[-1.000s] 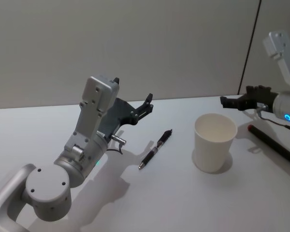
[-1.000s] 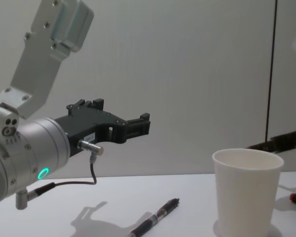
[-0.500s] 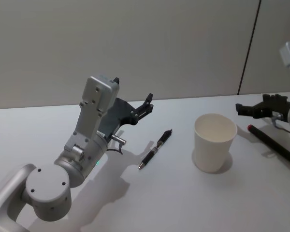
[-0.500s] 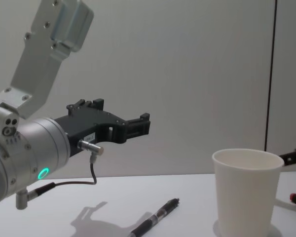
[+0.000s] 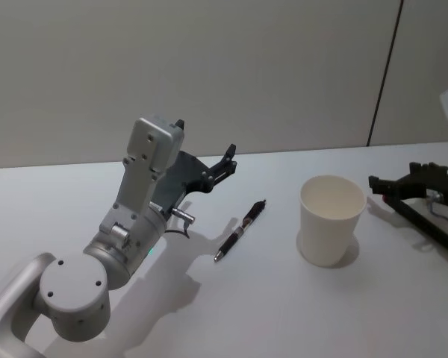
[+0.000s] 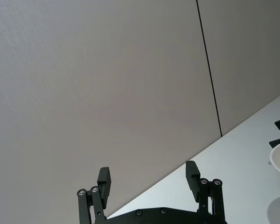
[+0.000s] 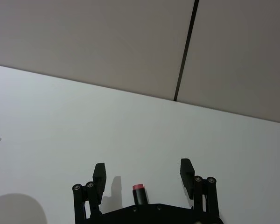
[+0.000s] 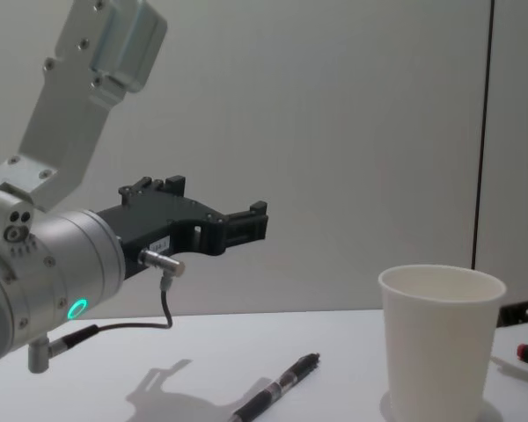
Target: Place the pen into the pen holder.
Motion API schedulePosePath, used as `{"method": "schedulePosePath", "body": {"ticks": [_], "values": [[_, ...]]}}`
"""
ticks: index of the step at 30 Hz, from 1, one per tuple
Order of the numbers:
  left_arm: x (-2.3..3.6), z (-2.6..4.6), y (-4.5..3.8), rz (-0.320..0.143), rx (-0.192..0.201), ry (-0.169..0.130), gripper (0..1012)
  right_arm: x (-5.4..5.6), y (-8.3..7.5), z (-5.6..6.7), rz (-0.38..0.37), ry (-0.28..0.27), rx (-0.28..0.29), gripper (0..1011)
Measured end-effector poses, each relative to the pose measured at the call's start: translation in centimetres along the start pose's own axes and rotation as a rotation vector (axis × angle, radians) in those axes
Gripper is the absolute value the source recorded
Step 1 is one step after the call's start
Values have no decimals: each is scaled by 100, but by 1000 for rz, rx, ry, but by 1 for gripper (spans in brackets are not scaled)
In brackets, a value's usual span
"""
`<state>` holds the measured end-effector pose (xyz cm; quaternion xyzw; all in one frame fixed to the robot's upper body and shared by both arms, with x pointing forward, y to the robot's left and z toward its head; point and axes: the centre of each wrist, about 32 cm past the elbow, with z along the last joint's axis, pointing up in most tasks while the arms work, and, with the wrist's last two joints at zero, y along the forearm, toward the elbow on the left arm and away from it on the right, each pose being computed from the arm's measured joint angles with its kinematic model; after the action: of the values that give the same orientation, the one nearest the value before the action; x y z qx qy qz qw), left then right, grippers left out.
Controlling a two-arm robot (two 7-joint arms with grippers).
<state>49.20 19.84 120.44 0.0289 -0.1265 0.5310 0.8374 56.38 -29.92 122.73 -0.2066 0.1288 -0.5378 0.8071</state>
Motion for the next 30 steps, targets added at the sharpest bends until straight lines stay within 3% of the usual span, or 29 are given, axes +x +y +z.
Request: {"method": "schedulePosePath", "body": {"ticks": [14, 24, 30], "values": [[0, 0, 0, 0, 0, 0, 1001, 14, 68, -189, 35, -17, -48, 1001], [0, 0, 0, 0, 0, 0, 1001, 9, 93, -244, 48, -27, -59, 1002], [0, 0, 0, 0, 0, 0, 1001, 6, 101, -259, 56, -31, -61, 884]]}}
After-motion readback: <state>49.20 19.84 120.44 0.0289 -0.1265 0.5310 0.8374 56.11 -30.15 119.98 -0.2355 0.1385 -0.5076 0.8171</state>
